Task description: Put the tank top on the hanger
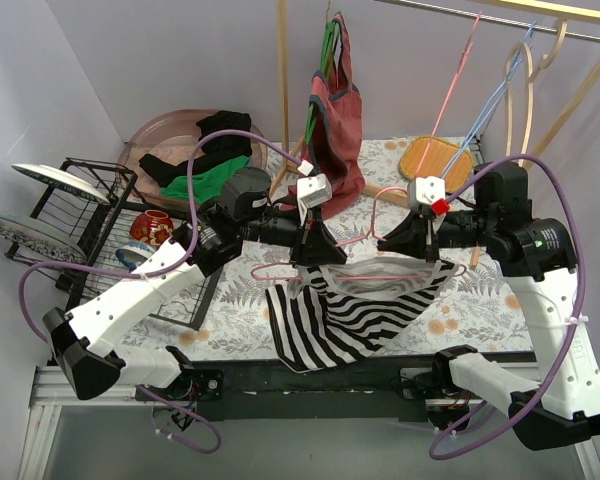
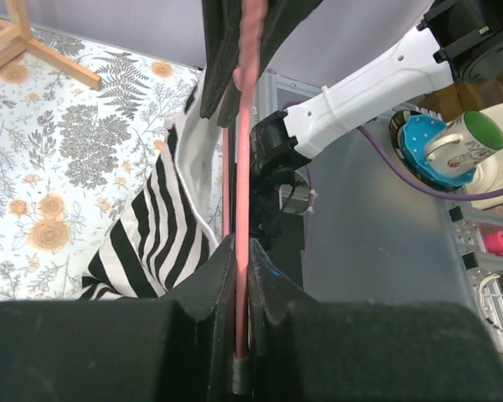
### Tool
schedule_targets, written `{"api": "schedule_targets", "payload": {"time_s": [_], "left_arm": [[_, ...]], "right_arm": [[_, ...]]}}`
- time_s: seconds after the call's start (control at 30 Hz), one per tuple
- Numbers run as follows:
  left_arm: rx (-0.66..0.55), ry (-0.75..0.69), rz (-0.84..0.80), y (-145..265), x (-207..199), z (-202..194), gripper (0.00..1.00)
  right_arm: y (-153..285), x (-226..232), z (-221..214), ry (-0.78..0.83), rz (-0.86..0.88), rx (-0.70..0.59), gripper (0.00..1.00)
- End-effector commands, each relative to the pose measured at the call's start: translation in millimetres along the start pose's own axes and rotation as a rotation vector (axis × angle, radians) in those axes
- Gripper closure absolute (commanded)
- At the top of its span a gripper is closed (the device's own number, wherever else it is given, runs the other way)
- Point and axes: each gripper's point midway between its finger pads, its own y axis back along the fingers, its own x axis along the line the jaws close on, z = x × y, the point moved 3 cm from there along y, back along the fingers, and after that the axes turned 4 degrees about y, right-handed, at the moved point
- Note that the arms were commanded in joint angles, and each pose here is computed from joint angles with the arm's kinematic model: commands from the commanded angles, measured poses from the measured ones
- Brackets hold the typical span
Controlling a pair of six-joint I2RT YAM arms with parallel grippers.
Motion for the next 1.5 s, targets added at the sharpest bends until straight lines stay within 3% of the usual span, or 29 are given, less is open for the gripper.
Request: {"api": "schedule_targets", "payload": {"time_s": [0.0, 0.13, 0.17, 0.23, 0.33, 0.4, 0.5, 0.53, 0.77, 1.0, 1.27, 1.43, 1.47], "left_arm": [[-0.092, -0.057, -0.019, 8, -13, 20, 1.00], [-0.057, -0.063, 0.032, 11, -7, 11, 0.99], [-0.049, -0.067, 0.063, 13, -3, 10, 0.86], [0.002, -0.087, 0.109, 18, 3, -1, 0.72], [0.067, -0.103, 0.185, 26, 14, -16, 0.63], [0.095, -0.109, 0.218, 30, 18, -22, 0.65], [0.124, -0.120, 0.271, 36, 24, -29, 0.89], [0.127, -0.122, 0.302, 39, 27, -29, 0.90], [0.136, -0.156, 0.379, 55, 28, -33, 0.88], [0.139, -0.166, 0.430, 71, 26, -44, 0.76], [0.147, -0.158, 0.440, 74, 28, -56, 0.73], [0.119, -0.160, 0.394, 70, 20, -46, 0.38], [0.113, -0.163, 0.384, 69, 18, -44, 0.35]], "right_arm": [[-2, 4, 3, -0.024, 0.032, -0.030, 0.99], [6, 1, 6, 0.005, -0.022, -0.012, 0.99], [8, -1, 4, 0.007, -0.042, 0.001, 0.99], [10, -1, 4, 0.013, -0.060, 0.008, 0.99], [11, -2, 1, 0.008, -0.069, 0.009, 0.99], [11, -3, 0, 0.001, -0.067, 0.006, 0.99], [12, -3, 1, 0.000, -0.067, 0.001, 0.99], [12, -4, 1, -0.002, -0.069, 0.001, 0.99], [13, -6, -7, -0.018, -0.083, 0.023, 0.99], [12, -8, -11, -0.031, -0.083, 0.026, 0.99], [12, -6, -11, -0.031, -0.076, 0.021, 0.99], [11, -5, -12, -0.034, -0.063, 0.016, 0.99], [11, -5, -12, -0.034, -0.059, 0.015, 0.99]]}}
